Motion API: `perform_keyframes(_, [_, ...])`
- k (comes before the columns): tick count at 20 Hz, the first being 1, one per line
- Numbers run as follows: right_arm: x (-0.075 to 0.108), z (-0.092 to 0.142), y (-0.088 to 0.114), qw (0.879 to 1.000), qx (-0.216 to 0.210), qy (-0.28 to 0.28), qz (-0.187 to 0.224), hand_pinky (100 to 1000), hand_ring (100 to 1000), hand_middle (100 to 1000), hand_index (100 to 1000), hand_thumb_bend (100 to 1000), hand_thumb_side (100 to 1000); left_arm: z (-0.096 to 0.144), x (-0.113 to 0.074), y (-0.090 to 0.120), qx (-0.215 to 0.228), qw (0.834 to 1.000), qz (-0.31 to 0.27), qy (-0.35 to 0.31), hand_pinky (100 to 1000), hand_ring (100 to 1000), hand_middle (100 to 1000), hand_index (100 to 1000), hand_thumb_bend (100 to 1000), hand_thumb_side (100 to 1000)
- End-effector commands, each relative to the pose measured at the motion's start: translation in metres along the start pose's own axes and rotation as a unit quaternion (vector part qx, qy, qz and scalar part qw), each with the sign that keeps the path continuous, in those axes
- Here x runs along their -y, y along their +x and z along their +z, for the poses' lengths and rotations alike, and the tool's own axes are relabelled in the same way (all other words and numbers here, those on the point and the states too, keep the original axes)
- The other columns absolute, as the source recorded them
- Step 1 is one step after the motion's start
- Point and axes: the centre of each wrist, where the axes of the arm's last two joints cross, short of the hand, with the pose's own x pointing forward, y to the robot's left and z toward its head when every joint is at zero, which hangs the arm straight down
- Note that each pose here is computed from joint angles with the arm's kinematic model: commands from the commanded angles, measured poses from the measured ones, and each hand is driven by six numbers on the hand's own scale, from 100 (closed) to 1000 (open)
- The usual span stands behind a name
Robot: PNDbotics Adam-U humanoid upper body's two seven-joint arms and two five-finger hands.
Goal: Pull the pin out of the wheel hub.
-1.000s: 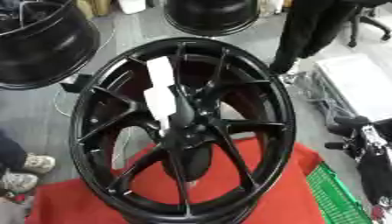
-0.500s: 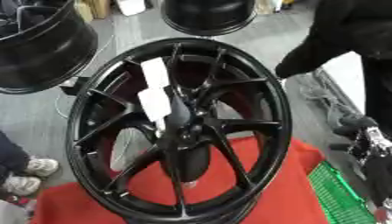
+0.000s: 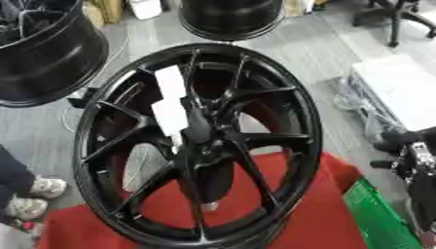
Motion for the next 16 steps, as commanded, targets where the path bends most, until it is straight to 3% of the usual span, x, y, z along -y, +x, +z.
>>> perform_keyframes(1, [0.003,0.0,0.003,1.0,0.006,0.009,0.012,625,797,602,750,100,933,-0.011,-0.018,-0.005,0.052,0.988,-0.068,-0.129,499,393,646,842,679,366])
perform_keyframes(5, [0.003,0.0,0.003,1.0,0.004,0.015,0.013,626,797,602,750,100,944,-0.031,-0.024,-0.012,0.075,0.972,-0.116,-0.192,501,390,695,862,748,391])
perform_keyframes(10, [0.002,-0.001,0.002,1.0,0.004,0.021,0.014,626,797,602,750,100,958,-0.061,-0.021,-0.015,0.096,0.95,-0.17,-0.245,506,382,739,874,921,417])
perform_keyframes(16, [0.001,-0.001,0.002,0.999,0.003,0.029,0.016,626,796,601,750,100,968,-0.094,-0.009,-0.024,0.12,0.937,-0.194,-0.264,544,393,741,855,880,298])
